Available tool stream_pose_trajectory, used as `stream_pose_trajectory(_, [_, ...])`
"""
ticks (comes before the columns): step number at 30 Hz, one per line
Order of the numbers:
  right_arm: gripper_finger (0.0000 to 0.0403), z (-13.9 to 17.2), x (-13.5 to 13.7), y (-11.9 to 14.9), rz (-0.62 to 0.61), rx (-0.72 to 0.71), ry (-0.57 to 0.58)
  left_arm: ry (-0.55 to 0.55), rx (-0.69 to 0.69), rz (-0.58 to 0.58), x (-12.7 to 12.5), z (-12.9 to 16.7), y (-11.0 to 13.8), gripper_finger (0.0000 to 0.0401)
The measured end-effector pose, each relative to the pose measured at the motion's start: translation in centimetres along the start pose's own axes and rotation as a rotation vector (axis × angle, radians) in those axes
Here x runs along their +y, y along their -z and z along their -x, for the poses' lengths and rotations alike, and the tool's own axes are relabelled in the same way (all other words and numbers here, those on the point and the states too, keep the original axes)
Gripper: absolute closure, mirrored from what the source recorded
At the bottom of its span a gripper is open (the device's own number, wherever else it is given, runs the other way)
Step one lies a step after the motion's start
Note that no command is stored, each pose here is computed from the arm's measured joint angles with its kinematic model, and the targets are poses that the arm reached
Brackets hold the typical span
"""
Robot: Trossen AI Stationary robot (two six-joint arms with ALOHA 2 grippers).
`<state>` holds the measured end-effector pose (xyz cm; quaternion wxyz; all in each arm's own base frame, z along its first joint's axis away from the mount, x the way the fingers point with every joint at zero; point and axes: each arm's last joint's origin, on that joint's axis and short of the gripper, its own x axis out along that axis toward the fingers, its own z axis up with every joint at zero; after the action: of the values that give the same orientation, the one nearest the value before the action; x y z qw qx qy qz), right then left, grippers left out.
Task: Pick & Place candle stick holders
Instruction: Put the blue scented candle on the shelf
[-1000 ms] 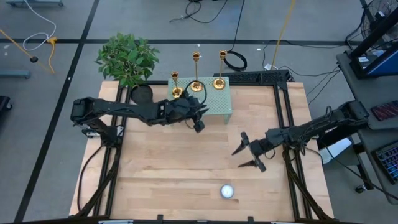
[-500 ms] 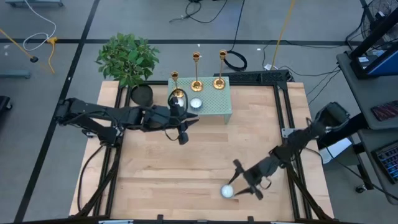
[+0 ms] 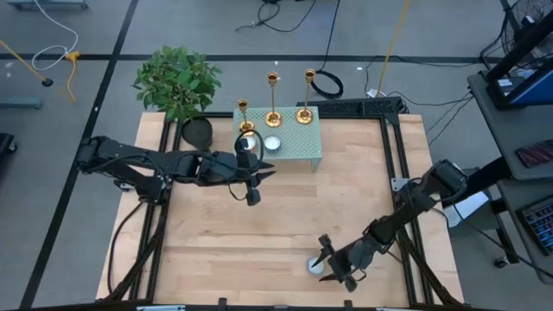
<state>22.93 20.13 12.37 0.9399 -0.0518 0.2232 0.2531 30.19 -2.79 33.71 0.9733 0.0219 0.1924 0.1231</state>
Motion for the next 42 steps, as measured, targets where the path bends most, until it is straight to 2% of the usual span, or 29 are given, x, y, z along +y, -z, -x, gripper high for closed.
stream_pose_trajectory(3, [0.0213, -0.1, 0.3, 0.1, -0.024, 0.0, -0.009, 0.0, 0.007, -0.002, 0.0, 0.0, 0.1, 0.0316])
stream_pose_trajectory(8, [0.0242, -0.1, 0.4, 0.3, -0.133, 0.013, -0.011, 0.0, 0.025, -0.004, 0.0, 0.0, 0.3, 0.0316])
stream_pose_trajectory(13, [0.0251, -0.1, 0.5, 0.8, -0.16, 0.065, -0.002, 0.0, 0.026, -0.002, 0.0, 0.0, 0.3, 0.0316])
stream_pose_trajectory(23, [0.0259, 0.0, 0.3, 1.4, -0.102, 0.122, 0.033, 0.0, 0.024, 0.0, 0.0, 0.0, 0.2, 0.0316])
stream_pose_trajectory(27, [0.0289, 0.0, 0.3, 1.5, -0.092, 0.127, 0.034, 0.0, 0.022, 0.003, 0.0, 0.0, 0.2, 0.0316])
stream_pose_trajectory(36, [0.039, 0.1, 0.3, 1.6, -0.092, 0.142, 0.034, 0.001, 0.022, 0.004, 0.0, 0.0, 0.2, 0.0316])
stream_pose_trajectory(42, [0.0395, 0.2, 0.2, 1.2, -0.099, 0.112, 0.033, 0.001, 0.022, 0.004, 0.0, 0.0, 0.2, 0.0316])
